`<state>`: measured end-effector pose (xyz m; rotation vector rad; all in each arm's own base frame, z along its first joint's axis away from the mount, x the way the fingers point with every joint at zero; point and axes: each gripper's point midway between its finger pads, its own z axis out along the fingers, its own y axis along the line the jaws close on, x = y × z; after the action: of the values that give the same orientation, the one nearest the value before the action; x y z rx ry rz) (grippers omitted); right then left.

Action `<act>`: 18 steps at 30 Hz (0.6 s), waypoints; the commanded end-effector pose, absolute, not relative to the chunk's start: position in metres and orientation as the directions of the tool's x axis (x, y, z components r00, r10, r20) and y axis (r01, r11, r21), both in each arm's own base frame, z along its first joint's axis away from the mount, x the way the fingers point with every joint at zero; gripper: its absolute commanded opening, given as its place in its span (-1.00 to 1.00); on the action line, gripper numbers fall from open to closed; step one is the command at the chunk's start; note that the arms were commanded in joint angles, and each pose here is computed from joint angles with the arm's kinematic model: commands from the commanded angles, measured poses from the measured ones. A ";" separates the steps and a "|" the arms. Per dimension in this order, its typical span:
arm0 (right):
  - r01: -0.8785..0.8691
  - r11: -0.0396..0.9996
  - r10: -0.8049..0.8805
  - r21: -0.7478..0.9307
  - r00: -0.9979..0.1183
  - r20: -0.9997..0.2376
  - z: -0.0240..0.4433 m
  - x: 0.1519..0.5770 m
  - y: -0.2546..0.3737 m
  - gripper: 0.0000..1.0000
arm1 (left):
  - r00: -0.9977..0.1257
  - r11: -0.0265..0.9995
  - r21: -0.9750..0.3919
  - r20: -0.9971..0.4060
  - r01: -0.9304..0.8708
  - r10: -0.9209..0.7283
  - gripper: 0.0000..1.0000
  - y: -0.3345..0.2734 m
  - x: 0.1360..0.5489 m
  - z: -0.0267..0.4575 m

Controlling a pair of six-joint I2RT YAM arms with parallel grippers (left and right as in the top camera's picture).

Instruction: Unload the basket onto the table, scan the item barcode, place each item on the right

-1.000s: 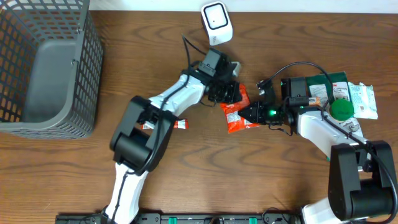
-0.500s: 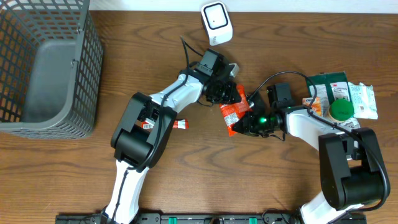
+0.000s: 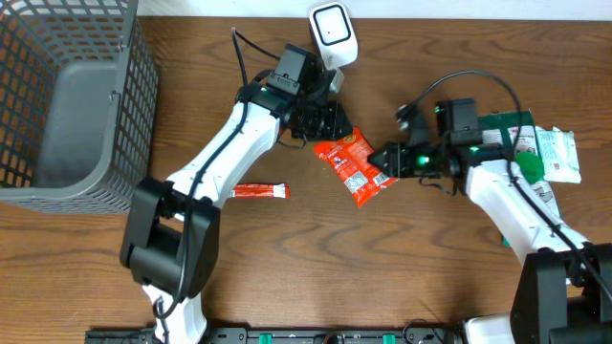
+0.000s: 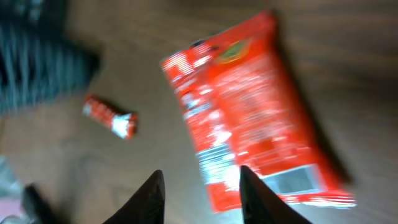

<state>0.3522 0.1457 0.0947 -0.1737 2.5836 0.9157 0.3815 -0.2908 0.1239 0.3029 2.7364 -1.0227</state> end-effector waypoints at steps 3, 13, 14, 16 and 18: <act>-0.209 0.823 0.030 0.528 -0.912 -0.408 0.072 0.368 0.125 -0.44 | -0.985 0.860 -0.480 -0.109 0.172 0.137 -0.63 -0.270 0.356 0.060; -0.140 0.838 0.031 0.527 -0.952 -0.303 0.031 0.362 0.123 -0.58 | -0.980 0.885 -0.420 -0.084 0.201 0.182 -0.63 -0.278 0.340 0.010; -0.130 0.838 0.028 0.530 -0.960 -0.280 0.029 0.357 0.124 -0.59 | -0.980 0.889 -0.411 -0.089 0.201 0.180 -0.63 -0.277 0.342 0.008; -0.110 0.838 0.016 0.535 -0.974 -0.224 0.025 0.343 0.127 -0.56 | -0.979 0.901 -0.384 -0.110 0.204 0.174 -0.63 -0.273 0.347 0.005; -0.095 0.838 -0.007 0.537 -0.987 -0.163 0.019 0.326 0.133 -0.46 | -0.976 0.911 -0.357 -0.138 0.207 0.168 -0.63 -0.270 0.354 0.005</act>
<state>0.3416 0.1234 0.0241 -0.0523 2.8078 0.8236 0.3430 -0.2820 0.0150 0.3147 2.9842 -0.6951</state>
